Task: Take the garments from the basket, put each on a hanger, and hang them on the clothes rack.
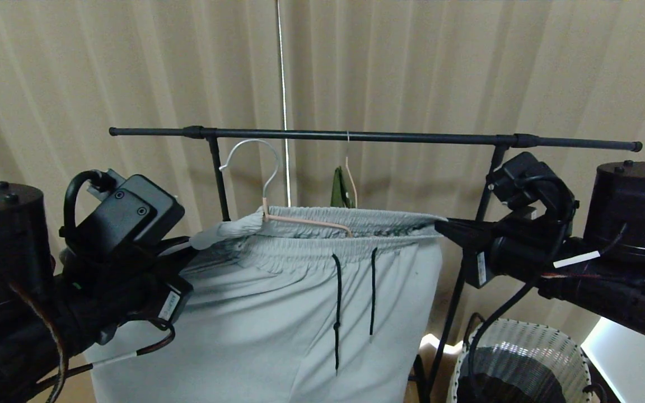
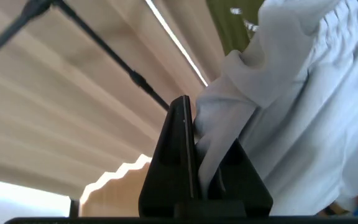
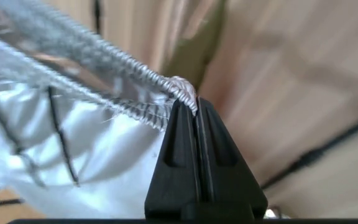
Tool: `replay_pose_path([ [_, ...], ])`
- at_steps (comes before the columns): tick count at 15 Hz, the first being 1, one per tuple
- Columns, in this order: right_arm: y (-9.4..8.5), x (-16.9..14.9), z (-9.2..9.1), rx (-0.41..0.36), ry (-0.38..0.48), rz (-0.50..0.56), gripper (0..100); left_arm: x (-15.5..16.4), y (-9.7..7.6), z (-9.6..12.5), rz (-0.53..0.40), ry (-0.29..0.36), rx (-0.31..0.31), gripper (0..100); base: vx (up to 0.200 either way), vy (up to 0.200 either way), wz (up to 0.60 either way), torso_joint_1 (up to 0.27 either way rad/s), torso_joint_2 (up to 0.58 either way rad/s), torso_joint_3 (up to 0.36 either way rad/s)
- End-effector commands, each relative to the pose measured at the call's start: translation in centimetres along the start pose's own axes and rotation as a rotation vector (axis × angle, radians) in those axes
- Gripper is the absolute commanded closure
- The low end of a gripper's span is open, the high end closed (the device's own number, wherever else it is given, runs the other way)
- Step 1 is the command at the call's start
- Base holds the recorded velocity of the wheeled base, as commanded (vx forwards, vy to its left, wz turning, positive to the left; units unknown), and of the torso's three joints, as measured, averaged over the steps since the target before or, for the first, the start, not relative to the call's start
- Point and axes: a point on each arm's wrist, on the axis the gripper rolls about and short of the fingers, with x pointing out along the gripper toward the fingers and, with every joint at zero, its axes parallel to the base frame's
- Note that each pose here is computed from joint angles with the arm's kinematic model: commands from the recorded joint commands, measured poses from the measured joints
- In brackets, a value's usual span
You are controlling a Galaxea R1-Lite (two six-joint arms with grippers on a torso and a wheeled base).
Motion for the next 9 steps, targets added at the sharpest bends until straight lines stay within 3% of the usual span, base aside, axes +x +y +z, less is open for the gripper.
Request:
replay_pose_path([
  [1, 2.0, -0.5, 0.4, -0.027, -0.004, 0.077, 100, 0.6, -0.2, -0.1, 0.021, 0.03, -0.016, 100, 0.0, 0.0, 0.0, 0.0, 0.0, 0.0],
  [5, 3.7, -1.3, 0.7, -0.12, -0.004, 0.149, 100, 1.2, -0.6, -0.3, 0.037, 0.055, -0.06, 100, 0.0, 0.0, 0.0, 0.0, 0.0, 0.0],
  [6, 3.8, -1.4, 0.7, -0.121, -0.007, 0.153, 0, 1.2, -0.6, -0.2, 0.038, 0.056, -0.06, 100, 0.0, 0.0, 0.0, 0.0, 0.0, 0.0],
  [8, 3.9, -1.7, 0.7, -0.125, -0.008, 0.153, 0, 1.3, -0.6, -0.2, 0.038, 0.055, -0.059, 100, 0.0, 0.0, 0.0, 0.0, 0.0, 0.0],
  [9, 3.5, -1.6, 0.7, -0.187, -0.009, 0.138, 0, 1.2, -0.6, -0.1, 0.039, 0.051, -0.061, 100, 0.0, 0.0, 0.0, 0.0, 0.0, 0.0],
])
